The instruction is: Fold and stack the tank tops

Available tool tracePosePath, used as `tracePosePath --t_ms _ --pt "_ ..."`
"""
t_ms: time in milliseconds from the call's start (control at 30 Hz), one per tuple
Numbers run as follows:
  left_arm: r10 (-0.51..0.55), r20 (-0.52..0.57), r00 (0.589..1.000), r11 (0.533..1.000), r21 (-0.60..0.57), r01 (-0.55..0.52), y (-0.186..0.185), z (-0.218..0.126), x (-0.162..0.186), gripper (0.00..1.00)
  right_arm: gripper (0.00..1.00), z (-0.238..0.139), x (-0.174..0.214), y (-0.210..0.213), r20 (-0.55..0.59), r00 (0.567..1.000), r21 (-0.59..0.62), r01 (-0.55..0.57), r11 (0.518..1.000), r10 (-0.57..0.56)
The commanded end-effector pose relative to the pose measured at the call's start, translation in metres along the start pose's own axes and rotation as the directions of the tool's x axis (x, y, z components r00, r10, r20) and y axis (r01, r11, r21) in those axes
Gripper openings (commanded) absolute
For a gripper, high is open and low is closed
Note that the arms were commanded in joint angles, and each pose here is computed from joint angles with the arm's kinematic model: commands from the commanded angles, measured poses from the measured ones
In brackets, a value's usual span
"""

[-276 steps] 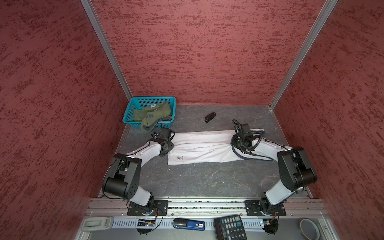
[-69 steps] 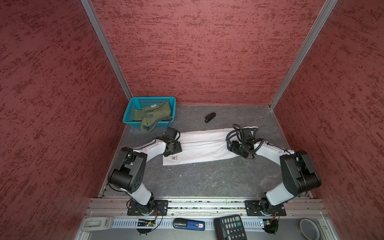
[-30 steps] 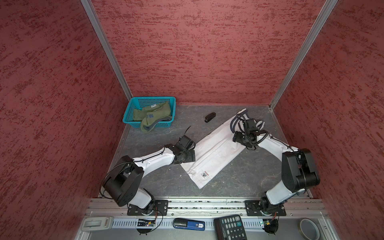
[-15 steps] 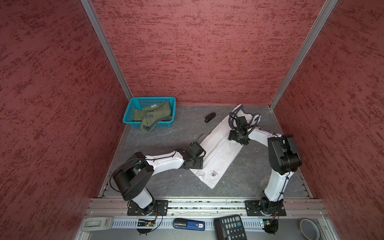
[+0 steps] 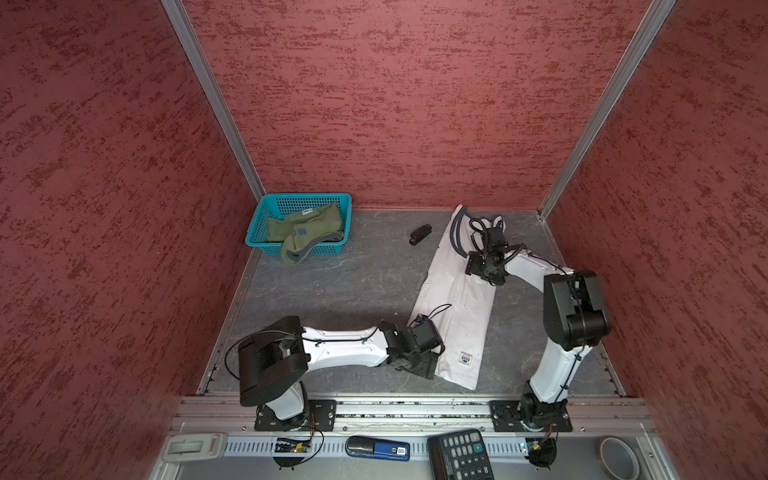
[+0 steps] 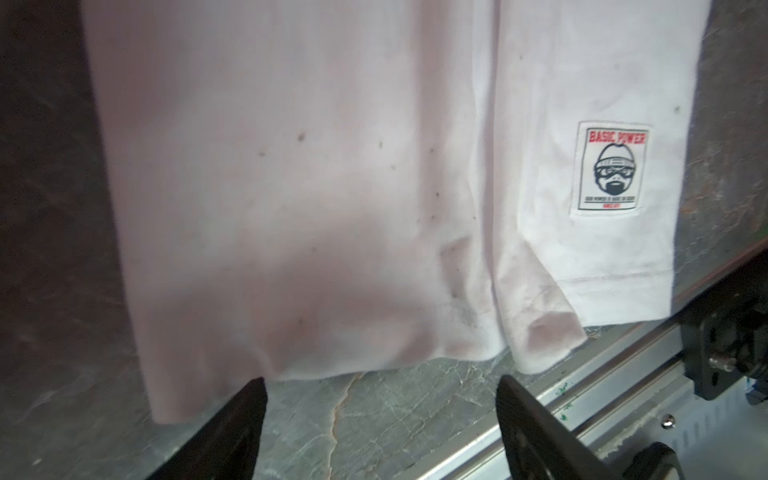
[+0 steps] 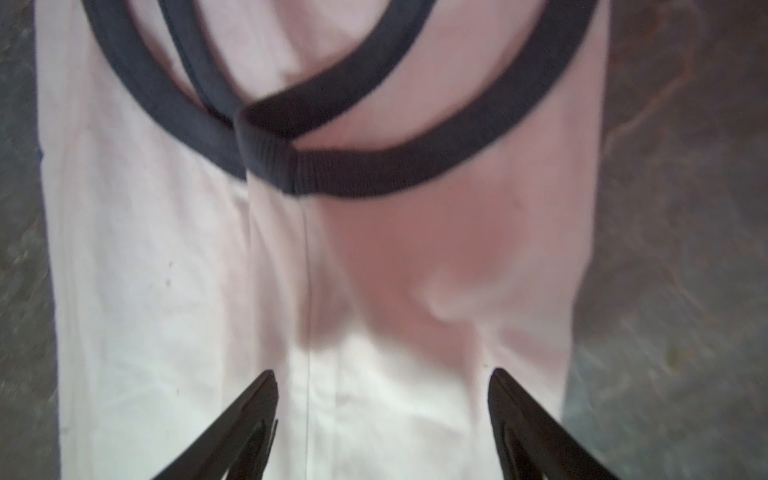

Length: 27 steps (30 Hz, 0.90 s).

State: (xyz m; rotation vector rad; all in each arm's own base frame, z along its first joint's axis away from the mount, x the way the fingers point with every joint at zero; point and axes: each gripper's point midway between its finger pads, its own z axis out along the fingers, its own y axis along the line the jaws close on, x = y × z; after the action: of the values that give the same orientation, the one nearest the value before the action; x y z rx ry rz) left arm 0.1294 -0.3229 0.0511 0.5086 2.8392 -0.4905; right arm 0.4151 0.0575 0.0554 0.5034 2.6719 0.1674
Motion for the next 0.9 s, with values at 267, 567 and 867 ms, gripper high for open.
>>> tracePosePath --t_ms 267,567,867 --pt "-0.3 0.08 0.951 0.954 0.049 0.297 0.086 -0.038 -0.029 0.85 0.79 -0.124 0.132 0.02 -0.027 0.999 -0.205 -0.039 0.978 0.035" --pt "-0.325 0.031 0.945 0.943 0.09 0.321 0.09 -0.025 -0.029 0.77 0.75 -0.127 0.256 -0.004 -0.226 0.965 -0.181 -0.174 0.968 0.131" --pt "-0.298 -0.032 0.954 0.951 0.072 0.299 0.085 -0.008 -0.02 0.73 0.73 -0.133 0.301 -0.035 -0.33 0.933 -0.114 -0.193 0.975 0.146"
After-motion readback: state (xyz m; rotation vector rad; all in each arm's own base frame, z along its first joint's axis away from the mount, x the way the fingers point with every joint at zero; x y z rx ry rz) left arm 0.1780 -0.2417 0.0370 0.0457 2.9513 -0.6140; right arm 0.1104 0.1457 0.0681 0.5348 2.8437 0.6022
